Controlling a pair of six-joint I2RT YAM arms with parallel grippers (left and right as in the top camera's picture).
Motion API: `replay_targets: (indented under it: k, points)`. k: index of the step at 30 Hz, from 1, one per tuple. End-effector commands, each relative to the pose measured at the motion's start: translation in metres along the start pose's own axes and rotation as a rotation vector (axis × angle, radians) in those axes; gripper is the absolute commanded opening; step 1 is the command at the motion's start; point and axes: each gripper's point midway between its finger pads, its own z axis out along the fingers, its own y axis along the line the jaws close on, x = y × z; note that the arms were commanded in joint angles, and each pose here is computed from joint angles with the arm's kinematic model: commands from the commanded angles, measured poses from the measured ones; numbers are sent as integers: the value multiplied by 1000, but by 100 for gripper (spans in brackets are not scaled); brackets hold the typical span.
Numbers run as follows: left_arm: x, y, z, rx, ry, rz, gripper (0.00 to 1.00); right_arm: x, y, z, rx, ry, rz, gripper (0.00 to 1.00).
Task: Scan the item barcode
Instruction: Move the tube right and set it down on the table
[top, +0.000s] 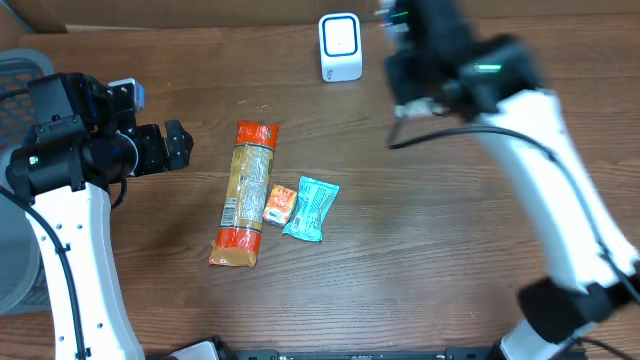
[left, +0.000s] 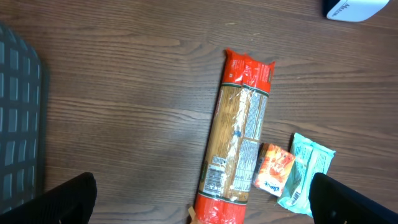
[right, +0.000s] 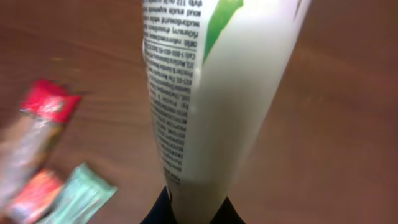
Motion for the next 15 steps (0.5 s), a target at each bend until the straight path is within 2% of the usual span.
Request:
replay_targets:
  k: [1,7,11,15]
  points:
    - [-7,-5,-10,11,-37,35,100,18,-26,-2,-156,112,254,4]
    - [-7,-5,-10,11,-37,35,100,81,-109,30,-44,314,393,4]
    - [-7,-5,-10,11,-37,35,100,134,-135,73,-15,426,473,4]
    - [-7,-5,-10,11,-37,35,100,182,-154,112,2,471,529,4]
